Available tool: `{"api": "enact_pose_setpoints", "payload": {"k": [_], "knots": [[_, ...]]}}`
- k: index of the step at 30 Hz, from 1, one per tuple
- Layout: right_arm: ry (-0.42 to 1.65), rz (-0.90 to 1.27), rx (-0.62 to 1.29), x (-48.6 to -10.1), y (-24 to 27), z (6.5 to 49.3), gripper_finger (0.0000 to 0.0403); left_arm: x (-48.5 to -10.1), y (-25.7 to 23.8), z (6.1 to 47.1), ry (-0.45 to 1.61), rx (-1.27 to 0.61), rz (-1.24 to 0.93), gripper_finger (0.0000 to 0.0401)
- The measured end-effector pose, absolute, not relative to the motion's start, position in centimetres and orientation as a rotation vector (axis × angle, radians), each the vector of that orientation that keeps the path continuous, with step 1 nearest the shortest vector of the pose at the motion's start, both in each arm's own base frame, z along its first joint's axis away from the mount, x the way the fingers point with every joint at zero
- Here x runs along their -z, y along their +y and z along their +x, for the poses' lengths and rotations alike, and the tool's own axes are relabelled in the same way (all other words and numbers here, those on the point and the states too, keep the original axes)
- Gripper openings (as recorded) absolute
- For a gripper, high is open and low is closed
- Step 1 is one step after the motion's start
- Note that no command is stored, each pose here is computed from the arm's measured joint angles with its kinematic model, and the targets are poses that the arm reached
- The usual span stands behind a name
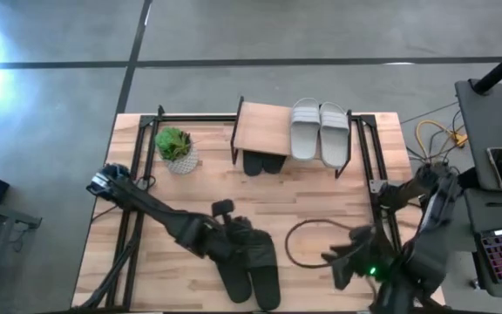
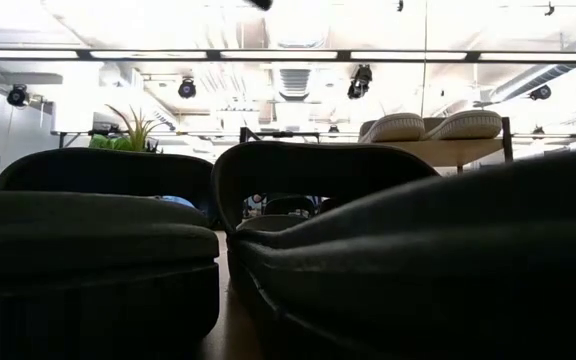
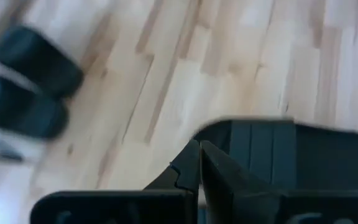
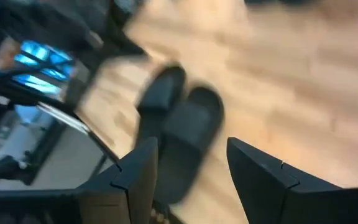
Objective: Pick and place slides into the shelf
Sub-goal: Adjust the shelf
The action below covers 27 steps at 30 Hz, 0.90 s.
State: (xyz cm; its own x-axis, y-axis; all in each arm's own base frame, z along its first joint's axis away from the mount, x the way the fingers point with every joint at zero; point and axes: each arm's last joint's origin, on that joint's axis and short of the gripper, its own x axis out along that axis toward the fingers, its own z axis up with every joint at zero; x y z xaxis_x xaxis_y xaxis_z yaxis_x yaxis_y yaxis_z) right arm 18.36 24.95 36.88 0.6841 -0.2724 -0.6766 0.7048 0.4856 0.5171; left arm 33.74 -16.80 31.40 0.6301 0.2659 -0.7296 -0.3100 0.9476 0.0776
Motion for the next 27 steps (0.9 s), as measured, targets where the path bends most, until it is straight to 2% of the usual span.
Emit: {"api": "enact_pose_setpoints", "payload": {"k": [5, 13, 20, 23, 27], "knots": [[0.596, 0.975, 0.633, -33.1, 27.5, 19.3, 0.0185, -30.6, -16.8, 30.4, 0.833, -0.374, -0.198, 0.0000], [0.491, 0.991, 0.578, -31.6, 28.7, 19.5, 0.0185, -31.1, -17.6, 25.6, 0.759, -0.398, -0.380, 0.0000], [0.372, 0.852, 0.584, -34.3, 26.3, 18.6, 0.0185, -31.6, -16.9, 23.9, 0.670, -0.449, -0.449, 0.0000], [0.218, 0.833, 0.623, -36.3, 23.9, 17.3, 0.0185, -31.6, -16.9, 23.9, 0.662, -0.453, -0.444, 0.0000], [0.023, 0.859, 0.563, -39.4, 21.6, 16.3, 0.0185, -31.7, -16.8, 23.9, 0.641, -0.465, -0.441, 0.0000]]}}
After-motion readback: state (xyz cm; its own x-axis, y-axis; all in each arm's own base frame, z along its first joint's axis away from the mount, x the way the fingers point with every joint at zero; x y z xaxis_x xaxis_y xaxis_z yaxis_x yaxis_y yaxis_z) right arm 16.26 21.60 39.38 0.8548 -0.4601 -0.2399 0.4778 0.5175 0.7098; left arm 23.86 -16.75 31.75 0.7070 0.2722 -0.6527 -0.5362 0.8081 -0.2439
